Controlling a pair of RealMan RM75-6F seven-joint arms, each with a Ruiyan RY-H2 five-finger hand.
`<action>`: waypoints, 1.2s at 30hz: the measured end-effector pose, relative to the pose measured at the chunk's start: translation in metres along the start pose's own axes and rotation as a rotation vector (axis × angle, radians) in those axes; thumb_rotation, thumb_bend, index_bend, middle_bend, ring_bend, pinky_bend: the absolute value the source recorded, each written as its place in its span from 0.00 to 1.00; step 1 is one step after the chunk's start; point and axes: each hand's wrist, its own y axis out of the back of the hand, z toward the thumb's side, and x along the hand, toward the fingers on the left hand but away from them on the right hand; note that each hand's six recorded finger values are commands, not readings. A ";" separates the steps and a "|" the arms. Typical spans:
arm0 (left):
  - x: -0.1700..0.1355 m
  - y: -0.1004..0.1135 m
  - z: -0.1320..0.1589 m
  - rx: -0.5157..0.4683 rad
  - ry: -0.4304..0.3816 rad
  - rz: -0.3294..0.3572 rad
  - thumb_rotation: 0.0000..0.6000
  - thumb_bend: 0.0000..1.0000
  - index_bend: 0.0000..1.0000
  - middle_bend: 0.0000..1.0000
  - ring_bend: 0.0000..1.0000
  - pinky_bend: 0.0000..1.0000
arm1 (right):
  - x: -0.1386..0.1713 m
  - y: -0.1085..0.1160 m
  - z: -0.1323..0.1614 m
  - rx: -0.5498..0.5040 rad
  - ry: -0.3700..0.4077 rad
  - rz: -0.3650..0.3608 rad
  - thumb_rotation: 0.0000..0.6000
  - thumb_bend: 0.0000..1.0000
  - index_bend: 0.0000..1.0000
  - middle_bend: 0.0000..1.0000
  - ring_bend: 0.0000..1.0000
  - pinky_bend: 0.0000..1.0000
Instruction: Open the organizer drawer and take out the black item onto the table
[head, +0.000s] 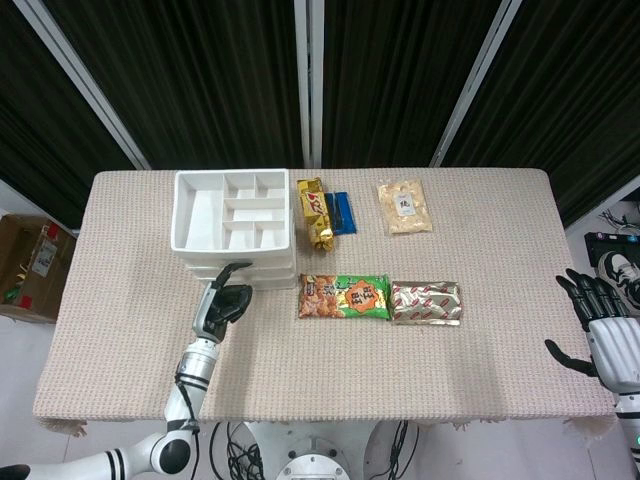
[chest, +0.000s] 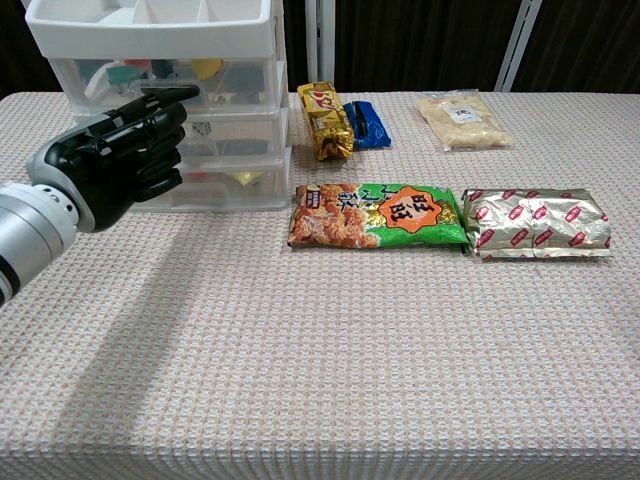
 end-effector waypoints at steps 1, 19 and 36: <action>-0.001 0.000 0.000 0.000 -0.001 -0.001 1.00 0.46 0.42 0.87 0.93 1.00 | 0.000 0.000 0.000 0.000 0.001 0.001 1.00 0.17 0.00 0.00 0.00 0.00; -0.036 0.003 -0.010 0.062 0.005 -0.001 1.00 0.45 0.16 0.82 0.90 1.00 | 0.000 0.001 0.006 0.007 0.017 0.003 1.00 0.17 0.00 0.00 0.00 0.00; -0.088 0.058 0.064 0.993 -0.091 -0.029 1.00 0.42 0.21 0.77 0.89 1.00 | -0.001 0.006 0.005 0.006 0.031 -0.012 1.00 0.17 0.00 0.00 0.00 0.00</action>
